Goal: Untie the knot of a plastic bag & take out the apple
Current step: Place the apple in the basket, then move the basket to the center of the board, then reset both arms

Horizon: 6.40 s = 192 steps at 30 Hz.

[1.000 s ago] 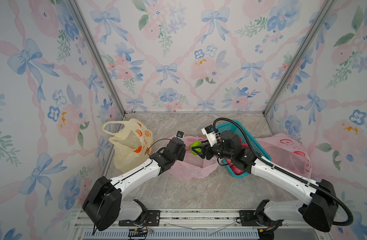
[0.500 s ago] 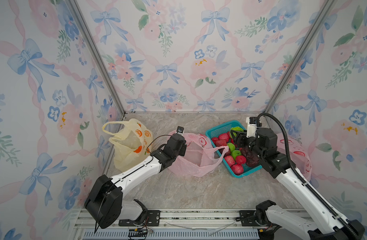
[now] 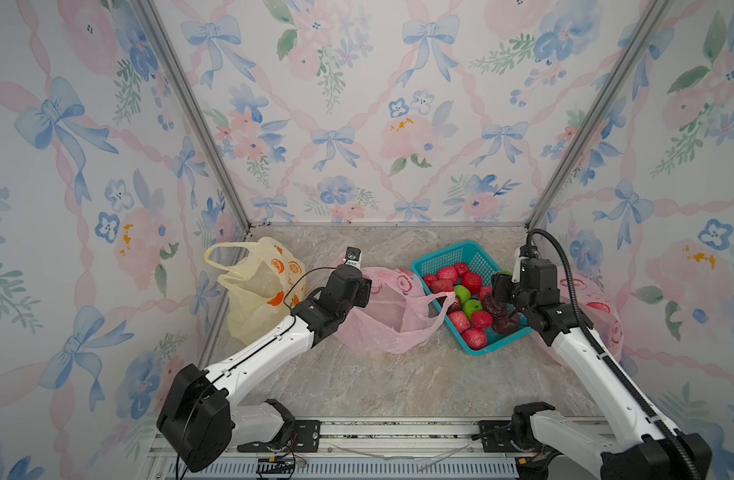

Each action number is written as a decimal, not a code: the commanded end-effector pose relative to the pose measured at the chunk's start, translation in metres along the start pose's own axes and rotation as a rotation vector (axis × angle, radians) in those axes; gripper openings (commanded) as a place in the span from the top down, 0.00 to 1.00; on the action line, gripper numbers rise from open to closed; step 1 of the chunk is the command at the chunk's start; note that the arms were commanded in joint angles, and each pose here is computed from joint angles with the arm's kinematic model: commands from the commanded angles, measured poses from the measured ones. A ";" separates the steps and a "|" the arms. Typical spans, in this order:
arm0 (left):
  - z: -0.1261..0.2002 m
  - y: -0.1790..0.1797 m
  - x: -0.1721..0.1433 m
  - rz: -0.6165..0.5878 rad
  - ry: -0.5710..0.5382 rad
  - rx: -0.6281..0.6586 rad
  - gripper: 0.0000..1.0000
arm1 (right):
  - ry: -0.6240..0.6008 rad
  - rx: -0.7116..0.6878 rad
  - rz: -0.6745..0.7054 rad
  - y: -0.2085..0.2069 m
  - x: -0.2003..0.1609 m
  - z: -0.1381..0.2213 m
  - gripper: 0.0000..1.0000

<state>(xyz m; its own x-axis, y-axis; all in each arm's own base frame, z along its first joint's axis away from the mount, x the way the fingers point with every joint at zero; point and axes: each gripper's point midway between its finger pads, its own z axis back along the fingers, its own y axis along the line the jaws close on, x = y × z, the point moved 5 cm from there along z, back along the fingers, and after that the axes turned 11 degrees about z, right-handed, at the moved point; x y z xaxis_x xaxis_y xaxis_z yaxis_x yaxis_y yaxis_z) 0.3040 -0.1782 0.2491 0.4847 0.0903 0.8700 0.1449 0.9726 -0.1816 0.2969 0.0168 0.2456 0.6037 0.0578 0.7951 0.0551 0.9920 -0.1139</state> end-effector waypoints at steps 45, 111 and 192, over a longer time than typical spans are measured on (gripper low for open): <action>0.030 0.061 0.009 0.220 -0.117 0.057 0.10 | 0.363 0.071 0.291 0.057 -0.024 -0.105 0.31; -0.016 0.205 -0.062 0.133 -0.296 0.506 0.02 | -0.241 0.122 -0.020 0.027 -0.003 -0.070 0.04; -0.048 0.196 -0.088 0.008 -0.285 0.232 0.02 | -0.309 -0.010 0.172 0.013 -0.074 -0.121 0.04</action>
<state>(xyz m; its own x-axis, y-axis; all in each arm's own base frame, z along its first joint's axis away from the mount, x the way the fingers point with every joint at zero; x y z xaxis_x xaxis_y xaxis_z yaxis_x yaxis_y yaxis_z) 0.3279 -0.0079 0.1110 0.2311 0.1185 0.9657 -0.0735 0.9918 -0.1041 0.3474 0.0105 0.1046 0.3699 0.2427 0.8968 -0.0225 0.9673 -0.2525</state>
